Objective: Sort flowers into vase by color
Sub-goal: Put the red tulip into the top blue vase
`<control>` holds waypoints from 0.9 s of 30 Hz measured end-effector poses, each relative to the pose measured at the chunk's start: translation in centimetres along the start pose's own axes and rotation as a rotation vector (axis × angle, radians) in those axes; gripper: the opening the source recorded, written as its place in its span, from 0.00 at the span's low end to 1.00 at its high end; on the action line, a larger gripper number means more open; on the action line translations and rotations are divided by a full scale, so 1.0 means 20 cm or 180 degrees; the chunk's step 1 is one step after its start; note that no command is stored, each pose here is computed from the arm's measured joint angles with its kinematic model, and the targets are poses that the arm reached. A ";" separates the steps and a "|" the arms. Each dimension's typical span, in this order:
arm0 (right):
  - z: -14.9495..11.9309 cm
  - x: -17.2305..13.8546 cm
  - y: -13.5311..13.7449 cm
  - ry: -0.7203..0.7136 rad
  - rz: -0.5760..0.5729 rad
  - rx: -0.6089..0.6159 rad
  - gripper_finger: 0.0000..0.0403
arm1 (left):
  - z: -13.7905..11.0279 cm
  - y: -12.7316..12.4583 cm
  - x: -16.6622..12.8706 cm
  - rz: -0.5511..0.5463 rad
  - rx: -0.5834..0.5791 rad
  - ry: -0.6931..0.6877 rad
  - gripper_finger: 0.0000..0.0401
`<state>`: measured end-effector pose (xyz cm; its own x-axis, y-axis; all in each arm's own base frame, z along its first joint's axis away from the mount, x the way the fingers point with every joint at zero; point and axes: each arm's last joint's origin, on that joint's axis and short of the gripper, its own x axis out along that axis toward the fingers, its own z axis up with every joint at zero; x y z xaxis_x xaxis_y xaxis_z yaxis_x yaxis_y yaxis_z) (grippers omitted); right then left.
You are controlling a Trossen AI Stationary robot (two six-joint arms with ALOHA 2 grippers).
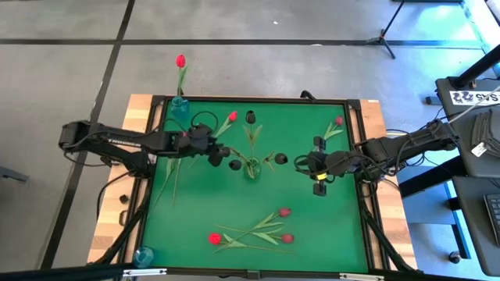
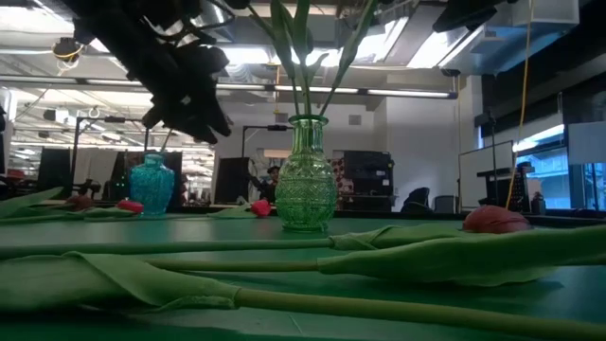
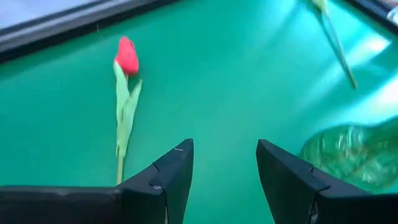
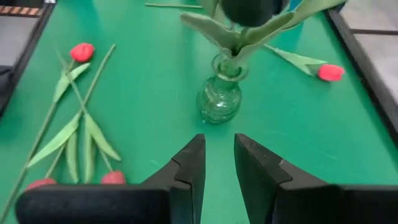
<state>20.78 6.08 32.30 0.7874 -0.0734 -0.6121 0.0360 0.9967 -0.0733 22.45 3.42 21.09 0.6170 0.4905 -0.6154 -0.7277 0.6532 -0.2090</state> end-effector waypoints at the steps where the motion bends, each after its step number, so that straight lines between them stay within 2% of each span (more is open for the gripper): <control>1: 0.00 0.00 0.00 0.0010 0.0038 0.0001 0.21 | 0.01 0.00 0.00 -0.0006 -0.0004 -0.0046 0.43; 5: 0.00 -0.01 0.02 0.0007 0.0199 -0.0039 0.21 | 0.04 0.03 0.04 -0.0036 0.0049 -0.0081 0.43; 12: -0.01 -0.06 0.00 -0.0063 0.0006 -0.0178 0.21 | 0.03 0.04 0.14 -0.0079 0.0269 0.0000 0.43; 17: -0.03 -0.06 -0.01 0.0045 -0.0090 -0.0151 0.21 | -0.03 0.14 0.24 0.0187 0.0043 -0.0013 0.43; 21: -0.03 -0.06 -0.01 0.0048 -0.0092 -0.0136 0.21 | -0.05 0.18 0.31 0.0351 0.0157 -0.0164 0.43; 27: -0.03 -0.06 -0.01 0.0052 -0.0093 -0.0123 0.21 | -0.09 0.24 0.46 0.0576 0.0072 -0.0132 0.44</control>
<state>19.42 6.03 32.57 0.7762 -0.1034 -0.6219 0.0348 0.9920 -0.1215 24.07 10.14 13.08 0.4888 0.6242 -0.6094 -0.8213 0.5648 -0.0802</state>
